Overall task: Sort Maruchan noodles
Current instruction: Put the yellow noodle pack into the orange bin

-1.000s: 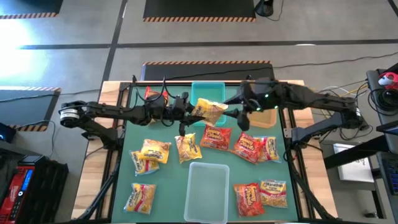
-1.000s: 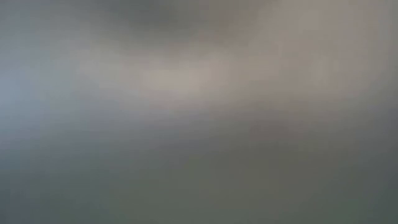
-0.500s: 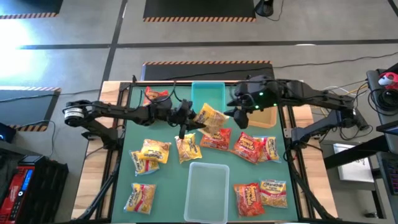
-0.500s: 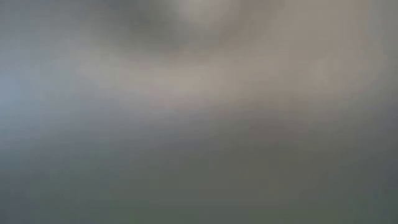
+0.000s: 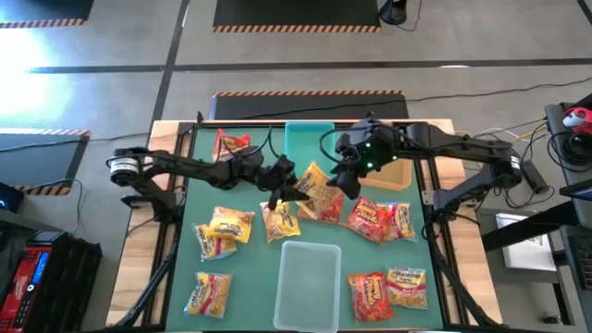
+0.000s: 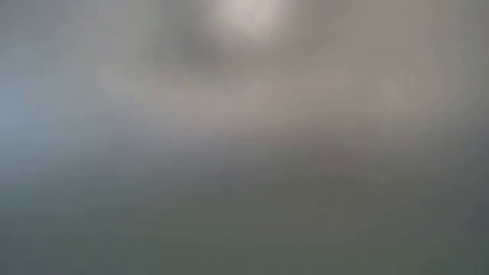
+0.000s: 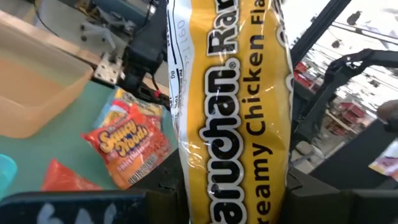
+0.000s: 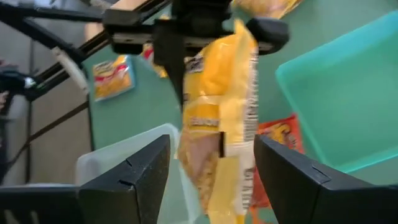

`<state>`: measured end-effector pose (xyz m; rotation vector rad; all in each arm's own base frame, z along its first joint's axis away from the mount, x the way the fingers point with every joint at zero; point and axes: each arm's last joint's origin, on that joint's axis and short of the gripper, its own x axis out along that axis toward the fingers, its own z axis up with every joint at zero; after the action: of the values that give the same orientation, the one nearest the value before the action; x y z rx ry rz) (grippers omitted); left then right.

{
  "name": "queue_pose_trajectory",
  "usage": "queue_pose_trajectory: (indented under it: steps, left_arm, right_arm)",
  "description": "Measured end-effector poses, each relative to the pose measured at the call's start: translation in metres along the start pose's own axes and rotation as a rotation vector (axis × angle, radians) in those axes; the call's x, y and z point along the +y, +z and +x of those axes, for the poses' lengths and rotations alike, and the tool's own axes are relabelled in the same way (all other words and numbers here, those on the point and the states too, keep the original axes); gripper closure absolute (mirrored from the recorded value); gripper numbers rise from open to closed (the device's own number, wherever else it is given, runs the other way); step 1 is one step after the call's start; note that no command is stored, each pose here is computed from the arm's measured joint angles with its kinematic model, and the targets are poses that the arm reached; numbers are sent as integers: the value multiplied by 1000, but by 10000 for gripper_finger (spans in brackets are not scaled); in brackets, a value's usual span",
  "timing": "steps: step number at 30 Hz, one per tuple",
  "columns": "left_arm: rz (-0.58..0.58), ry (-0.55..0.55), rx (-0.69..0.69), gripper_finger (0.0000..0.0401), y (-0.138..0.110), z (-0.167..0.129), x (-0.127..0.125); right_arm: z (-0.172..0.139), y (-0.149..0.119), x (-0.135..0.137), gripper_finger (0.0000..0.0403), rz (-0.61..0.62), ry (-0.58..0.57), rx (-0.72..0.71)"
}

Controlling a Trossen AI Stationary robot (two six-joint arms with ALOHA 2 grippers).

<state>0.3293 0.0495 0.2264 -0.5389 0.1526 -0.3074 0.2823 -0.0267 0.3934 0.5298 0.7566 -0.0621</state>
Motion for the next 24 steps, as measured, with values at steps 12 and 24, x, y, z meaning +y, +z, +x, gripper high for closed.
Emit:
queue_pose_trajectory:
  steps: [12,24]
  left_arm:
    - [-7,-184,90,301,9,31,5]
    - [42,-179,65,301,16,32,7]
  right_arm:
    - [9,-1,-2,127,19,8,43]
    - [13,-3,-3,136,49,10,62]
